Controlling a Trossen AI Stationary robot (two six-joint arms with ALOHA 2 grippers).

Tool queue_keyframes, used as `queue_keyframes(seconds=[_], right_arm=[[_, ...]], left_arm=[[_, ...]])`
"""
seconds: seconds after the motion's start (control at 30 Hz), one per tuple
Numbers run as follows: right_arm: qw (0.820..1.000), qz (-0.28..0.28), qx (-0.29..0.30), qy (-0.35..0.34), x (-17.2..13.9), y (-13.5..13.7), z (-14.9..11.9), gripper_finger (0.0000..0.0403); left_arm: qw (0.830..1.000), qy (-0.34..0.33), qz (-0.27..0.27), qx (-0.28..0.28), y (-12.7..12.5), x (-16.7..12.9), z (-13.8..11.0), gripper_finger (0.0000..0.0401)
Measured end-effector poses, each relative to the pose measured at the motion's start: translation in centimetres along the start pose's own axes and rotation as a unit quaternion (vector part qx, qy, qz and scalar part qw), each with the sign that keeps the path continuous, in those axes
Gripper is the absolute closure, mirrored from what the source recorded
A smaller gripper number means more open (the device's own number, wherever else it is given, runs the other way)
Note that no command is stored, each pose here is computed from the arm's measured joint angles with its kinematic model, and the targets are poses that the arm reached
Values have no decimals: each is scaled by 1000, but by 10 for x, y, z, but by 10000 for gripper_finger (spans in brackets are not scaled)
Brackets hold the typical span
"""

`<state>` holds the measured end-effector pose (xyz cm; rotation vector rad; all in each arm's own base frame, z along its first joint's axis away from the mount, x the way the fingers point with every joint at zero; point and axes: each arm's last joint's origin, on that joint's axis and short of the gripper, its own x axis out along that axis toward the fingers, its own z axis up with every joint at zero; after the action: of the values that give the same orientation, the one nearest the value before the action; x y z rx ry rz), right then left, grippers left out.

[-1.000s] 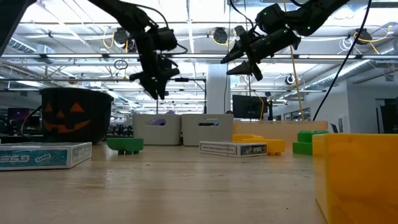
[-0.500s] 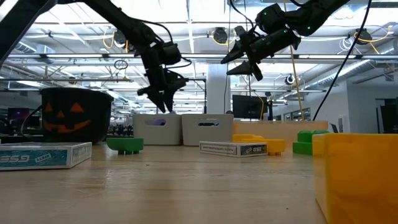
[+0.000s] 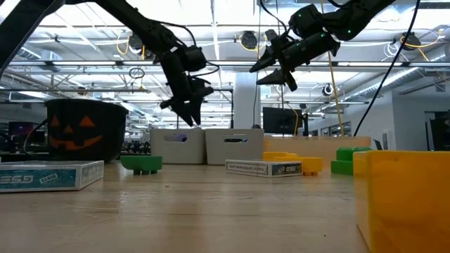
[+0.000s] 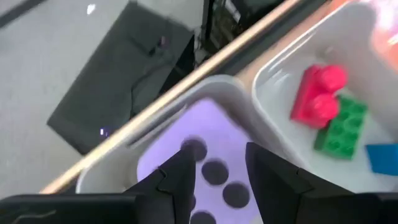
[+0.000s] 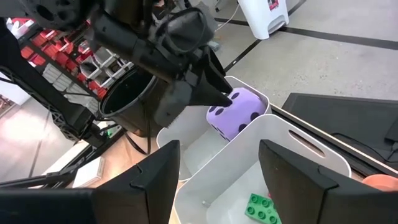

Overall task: Pick & Place Toys
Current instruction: Put the purple dice into the left gray bin, then put the yellow gamepiece into the right gray bin

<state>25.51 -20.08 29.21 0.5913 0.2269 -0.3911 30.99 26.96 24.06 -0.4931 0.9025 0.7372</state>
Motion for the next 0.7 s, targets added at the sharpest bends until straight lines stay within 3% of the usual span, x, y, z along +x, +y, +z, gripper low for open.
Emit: queue_keyframes(seconds=[0.23, 0.4, 0.53, 0.7], right_arm=[[1000, 2, 0, 1, 0, 0, 0, 193], [1000, 30, -6, 6, -4, 3, 2, 193], [998, 55, -23, 10, -11, 8, 4, 193], [997, 67, -27, 18, -21, 16, 5, 193]], left_arm=[[998, -65, -19, 11, -5, -53, 19, 254], [985, -136, -99, -30, -6, -118, 22, 254], [963, -215, -147, -72, -7, -167, 12, 254], [916, -325, -219, -90, -20, -210, -20, 254]])
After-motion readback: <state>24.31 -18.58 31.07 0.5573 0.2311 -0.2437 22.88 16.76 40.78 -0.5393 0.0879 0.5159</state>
